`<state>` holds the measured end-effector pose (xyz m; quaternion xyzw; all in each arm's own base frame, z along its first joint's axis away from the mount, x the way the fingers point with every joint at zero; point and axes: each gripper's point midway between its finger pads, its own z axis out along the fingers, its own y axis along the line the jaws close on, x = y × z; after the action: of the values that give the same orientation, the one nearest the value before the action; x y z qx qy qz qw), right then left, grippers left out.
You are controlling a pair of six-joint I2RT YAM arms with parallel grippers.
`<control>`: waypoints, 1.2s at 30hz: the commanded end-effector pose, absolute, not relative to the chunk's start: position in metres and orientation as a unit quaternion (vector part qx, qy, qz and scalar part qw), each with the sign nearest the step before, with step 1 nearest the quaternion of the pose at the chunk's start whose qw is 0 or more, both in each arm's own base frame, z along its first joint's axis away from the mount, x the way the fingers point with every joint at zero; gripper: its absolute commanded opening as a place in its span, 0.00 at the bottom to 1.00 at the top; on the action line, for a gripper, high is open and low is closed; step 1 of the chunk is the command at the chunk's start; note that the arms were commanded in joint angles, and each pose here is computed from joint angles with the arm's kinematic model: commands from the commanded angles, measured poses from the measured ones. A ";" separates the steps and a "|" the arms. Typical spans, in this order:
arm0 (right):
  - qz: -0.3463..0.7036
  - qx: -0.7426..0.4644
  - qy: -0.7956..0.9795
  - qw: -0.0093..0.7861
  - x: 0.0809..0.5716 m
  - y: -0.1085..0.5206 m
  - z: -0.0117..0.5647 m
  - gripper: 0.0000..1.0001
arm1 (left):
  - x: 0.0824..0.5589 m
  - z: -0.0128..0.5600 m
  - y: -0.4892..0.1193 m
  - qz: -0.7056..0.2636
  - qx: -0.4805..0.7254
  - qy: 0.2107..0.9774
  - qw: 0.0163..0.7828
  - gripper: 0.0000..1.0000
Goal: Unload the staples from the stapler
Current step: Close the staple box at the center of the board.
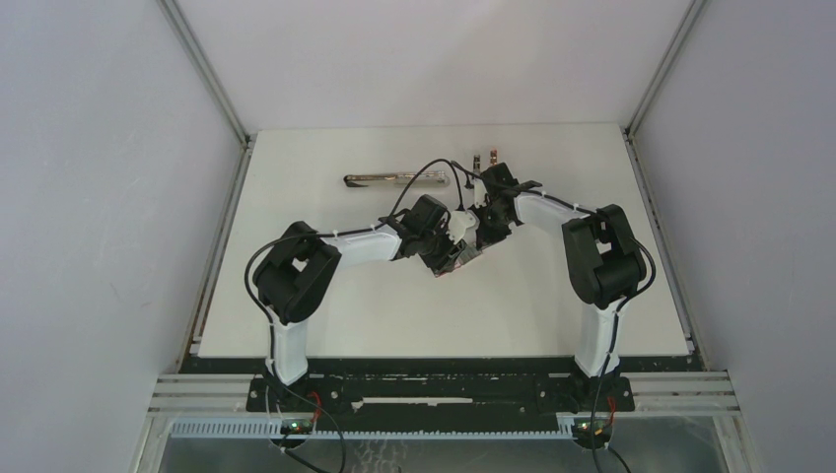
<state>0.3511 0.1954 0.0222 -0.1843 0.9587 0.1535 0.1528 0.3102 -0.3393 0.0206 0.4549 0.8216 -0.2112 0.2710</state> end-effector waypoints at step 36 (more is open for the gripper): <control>0.249 -0.196 0.941 0.118 0.332 0.236 0.022 0.00 | 0.290 -0.007 -0.333 -0.217 0.442 0.839 0.230 0.49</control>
<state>0.3363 0.2184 0.0215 -0.1959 0.9488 0.2129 0.1265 0.3112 -0.3409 0.0205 0.4480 0.8236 -0.2142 0.2741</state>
